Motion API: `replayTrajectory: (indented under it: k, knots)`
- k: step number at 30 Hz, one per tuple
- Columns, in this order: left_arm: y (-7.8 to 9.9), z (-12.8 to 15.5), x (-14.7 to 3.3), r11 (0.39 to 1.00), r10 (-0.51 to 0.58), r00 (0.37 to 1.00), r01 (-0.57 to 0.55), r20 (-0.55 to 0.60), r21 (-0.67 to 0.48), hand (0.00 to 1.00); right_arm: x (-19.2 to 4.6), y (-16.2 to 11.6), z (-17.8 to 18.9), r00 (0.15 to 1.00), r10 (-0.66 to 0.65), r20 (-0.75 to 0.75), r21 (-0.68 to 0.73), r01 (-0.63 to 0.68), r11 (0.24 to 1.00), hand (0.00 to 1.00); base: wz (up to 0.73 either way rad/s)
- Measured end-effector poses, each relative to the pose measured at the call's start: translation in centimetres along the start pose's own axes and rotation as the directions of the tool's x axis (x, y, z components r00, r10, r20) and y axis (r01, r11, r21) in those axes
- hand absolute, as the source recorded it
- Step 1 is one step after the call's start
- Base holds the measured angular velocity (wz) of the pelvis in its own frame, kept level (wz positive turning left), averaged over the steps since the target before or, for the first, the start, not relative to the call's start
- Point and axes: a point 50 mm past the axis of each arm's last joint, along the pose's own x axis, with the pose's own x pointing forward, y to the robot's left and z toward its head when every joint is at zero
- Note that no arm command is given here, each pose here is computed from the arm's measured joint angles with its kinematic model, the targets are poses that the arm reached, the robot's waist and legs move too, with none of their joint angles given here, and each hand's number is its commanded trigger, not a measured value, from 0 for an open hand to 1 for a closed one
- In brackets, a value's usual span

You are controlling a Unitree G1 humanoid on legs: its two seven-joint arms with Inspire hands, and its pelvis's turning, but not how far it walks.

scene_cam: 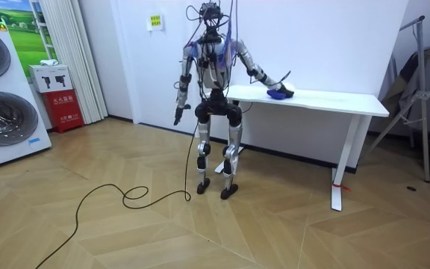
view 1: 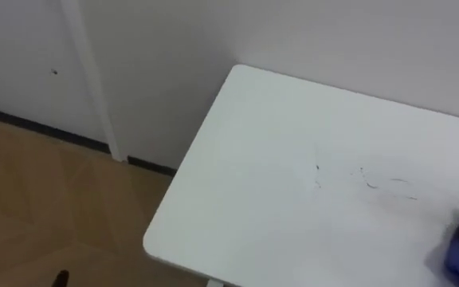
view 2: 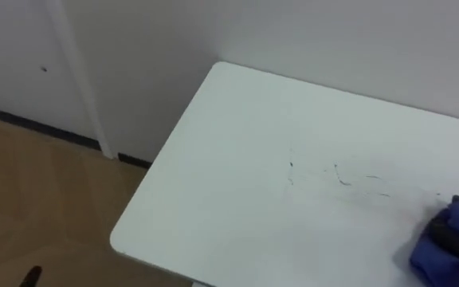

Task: Wipe table

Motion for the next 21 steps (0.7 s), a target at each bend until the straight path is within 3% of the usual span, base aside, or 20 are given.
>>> replayTrajectory:
  k: [2,5,8,11,15,21]
  knots:
    - [-1.3,0.6,0.0,0.999,-0.037,0.999,0.037,-0.003,0.0,0.0,-0.6,2.6,5.6,0.986,0.083,0.146,-0.014,-0.082,0.997,1.0,-0.6]
    - [-2.9,2.2,0.0,0.996,-0.09,0.996,0.09,0.019,0.001,0.0,-3.8,6.9,15.1,0.86,0.275,0.43,-0.167,-0.224,0.96,1.0,-0.16]
    - [-3.4,2.9,-0.1,0.992,-0.12,0.992,0.121,0.038,-0.028,0.0,-4.3,7.3,17.8,0.8,0.345,0.492,-0.223,-0.267,0.938,1.0,0.5]
    - [-2.3,-0.6,-0.2,0.996,-0.081,0.996,0.079,-0.049,-0.037,0.0,-2.8,5.7,16.5,0.843,0.286,0.456,-0.183,-0.226,0.957,1.0,0.53]
    - [-0.5,-4.1,-0.5,0.999,-0.034,0.99,0.028,-0.138,-0.044,0.0,0.0,2.5,8.7,0.942,0.165,0.292,-0.12,-0.134,0.984,1.0,0.41]
    - [1.1,-5.7,-0.8,0.997,0.024,0.986,-0.036,-0.162,-0.072,0.0,-0.3,0.8,-0.7,0.996,0.077,0.051,-0.04,-0.075,0.996,1.0,0.09]
